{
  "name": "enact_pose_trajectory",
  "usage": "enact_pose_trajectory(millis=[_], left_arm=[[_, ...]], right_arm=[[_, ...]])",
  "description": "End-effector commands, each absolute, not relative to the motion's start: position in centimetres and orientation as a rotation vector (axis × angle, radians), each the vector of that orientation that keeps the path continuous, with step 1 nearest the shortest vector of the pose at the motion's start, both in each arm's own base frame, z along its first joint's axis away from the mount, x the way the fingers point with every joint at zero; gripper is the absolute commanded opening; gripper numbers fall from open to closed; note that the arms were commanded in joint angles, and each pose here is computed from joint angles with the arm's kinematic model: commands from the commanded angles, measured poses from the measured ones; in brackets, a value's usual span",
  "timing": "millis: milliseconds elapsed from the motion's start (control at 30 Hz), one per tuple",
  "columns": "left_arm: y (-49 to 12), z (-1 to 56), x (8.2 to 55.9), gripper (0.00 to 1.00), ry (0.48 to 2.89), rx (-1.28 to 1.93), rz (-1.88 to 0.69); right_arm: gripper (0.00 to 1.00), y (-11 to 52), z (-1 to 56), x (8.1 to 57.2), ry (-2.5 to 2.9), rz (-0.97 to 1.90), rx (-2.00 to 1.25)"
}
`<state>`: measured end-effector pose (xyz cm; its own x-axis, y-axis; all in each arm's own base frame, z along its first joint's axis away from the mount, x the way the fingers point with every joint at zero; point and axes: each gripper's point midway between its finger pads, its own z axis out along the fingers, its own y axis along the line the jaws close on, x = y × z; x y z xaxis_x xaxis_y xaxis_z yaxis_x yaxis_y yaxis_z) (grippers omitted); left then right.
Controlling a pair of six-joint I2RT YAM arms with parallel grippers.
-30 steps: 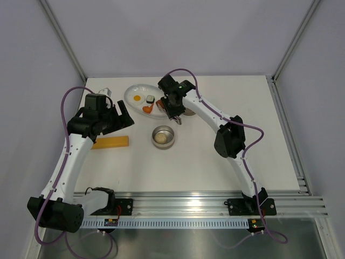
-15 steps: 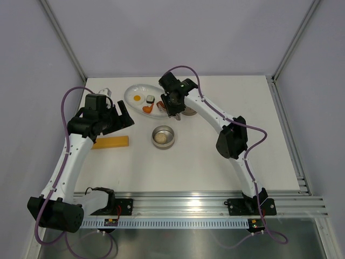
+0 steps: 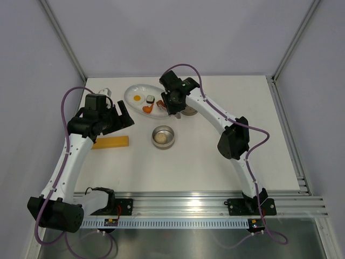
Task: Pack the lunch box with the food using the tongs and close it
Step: Pick up the fake food from the plate, then place the fake food in the packing box.
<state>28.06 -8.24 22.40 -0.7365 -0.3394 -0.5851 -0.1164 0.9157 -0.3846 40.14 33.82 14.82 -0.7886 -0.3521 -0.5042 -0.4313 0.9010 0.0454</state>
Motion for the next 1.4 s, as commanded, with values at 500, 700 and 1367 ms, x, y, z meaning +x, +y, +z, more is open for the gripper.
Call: enact_pose_trajectory(millis=[500, 700, 1367], left_arm=[[-8.5, 23.8, 28.4, 0.83, 2.331, -0.306, -0.46], [-8.4, 24.2, 28.4, 0.83, 2.322, -0.307, -0.455], [-9.1, 24.8, 28.2, 0.82, 2.311, -0.291, -0.51]], right_arm=[[0.22, 31.0, 24.9, 34.4, 2.393, 0.324, -0.494], [0.22, 30.1, 24.9, 29.9, 2.406, 0.323, -0.522], [0.22, 29.3, 21.6, 23.8, 2.528, 0.345, -0.608]])
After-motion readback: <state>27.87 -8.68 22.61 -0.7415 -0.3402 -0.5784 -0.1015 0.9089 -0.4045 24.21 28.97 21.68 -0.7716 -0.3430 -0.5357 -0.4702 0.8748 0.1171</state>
